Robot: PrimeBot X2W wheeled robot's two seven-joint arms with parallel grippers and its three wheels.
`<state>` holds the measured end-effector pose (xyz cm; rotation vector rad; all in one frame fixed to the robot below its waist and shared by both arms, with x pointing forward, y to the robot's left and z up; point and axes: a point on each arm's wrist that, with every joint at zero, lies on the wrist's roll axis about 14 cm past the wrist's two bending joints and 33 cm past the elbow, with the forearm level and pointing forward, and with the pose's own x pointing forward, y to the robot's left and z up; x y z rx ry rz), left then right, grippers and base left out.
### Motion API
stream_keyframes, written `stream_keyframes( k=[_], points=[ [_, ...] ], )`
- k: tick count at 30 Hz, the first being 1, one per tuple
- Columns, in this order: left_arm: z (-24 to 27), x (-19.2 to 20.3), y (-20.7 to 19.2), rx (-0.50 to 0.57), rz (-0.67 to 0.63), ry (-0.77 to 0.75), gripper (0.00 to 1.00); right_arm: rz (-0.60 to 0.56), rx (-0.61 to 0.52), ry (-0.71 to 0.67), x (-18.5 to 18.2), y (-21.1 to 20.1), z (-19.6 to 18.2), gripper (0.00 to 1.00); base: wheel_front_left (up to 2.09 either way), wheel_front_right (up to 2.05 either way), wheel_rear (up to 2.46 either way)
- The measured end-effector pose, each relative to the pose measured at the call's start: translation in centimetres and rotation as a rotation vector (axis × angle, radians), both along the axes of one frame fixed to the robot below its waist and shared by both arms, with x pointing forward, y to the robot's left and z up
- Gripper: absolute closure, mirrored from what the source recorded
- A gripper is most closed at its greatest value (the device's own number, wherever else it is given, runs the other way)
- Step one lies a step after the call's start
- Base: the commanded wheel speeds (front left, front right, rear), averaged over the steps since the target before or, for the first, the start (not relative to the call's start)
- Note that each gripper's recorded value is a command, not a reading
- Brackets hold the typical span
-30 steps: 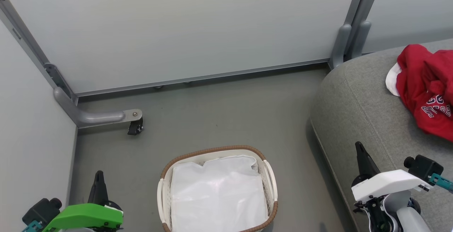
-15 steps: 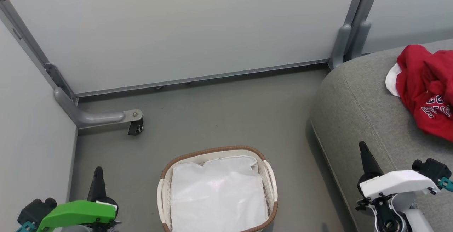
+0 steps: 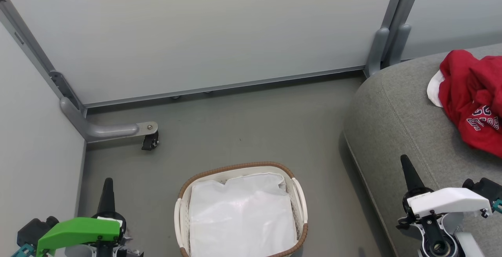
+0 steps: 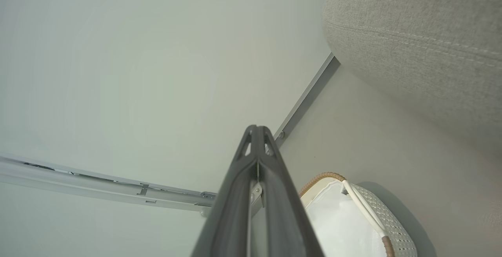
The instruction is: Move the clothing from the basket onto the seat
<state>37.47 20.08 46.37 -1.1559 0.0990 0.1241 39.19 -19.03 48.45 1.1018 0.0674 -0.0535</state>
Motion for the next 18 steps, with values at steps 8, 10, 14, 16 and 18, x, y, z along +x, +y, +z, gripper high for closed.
stream_keyframes(
  k=[8, 10, 14, 16, 18],
  points=[
    [0.5, 0.2, 0.0, -0.07, 0.001, -0.017, 1.0, -0.005, 0.08, -0.012, 0.0, -0.1, 0.4, 1.0, 0.0, 0.0, 0.0],
    [0.7, 0.3, -0.1, -0.086, 0.001, -0.022, 1.0, -0.007, 0.1, -0.016, 0.1, -0.2, 0.5, 1.0, 0.0, 0.0, 0.0],
    [1.0, 0.4, -0.1, -0.122, 0.001, -0.032, 1.0, -0.01, 0.137, -0.02, 0.0, -0.3, 0.7, 1.0, 0.0, 0.0, 0.0],
    [1.1, 0.4, -0.1, -0.137, 0.002, -0.036, 1.0, -0.008, 0.157, -0.022, 0.0, -0.3, 0.7, 1.0, 0.0, 0.0, 0.0],
    [1.2, 0.5, -0.1, -0.151, 0.0, -0.041, 1.0, -0.01, 0.174, -0.025, 0.0, -0.3, 0.8, 1.0, 0.0, 0.0, 0.0]
  ],
)
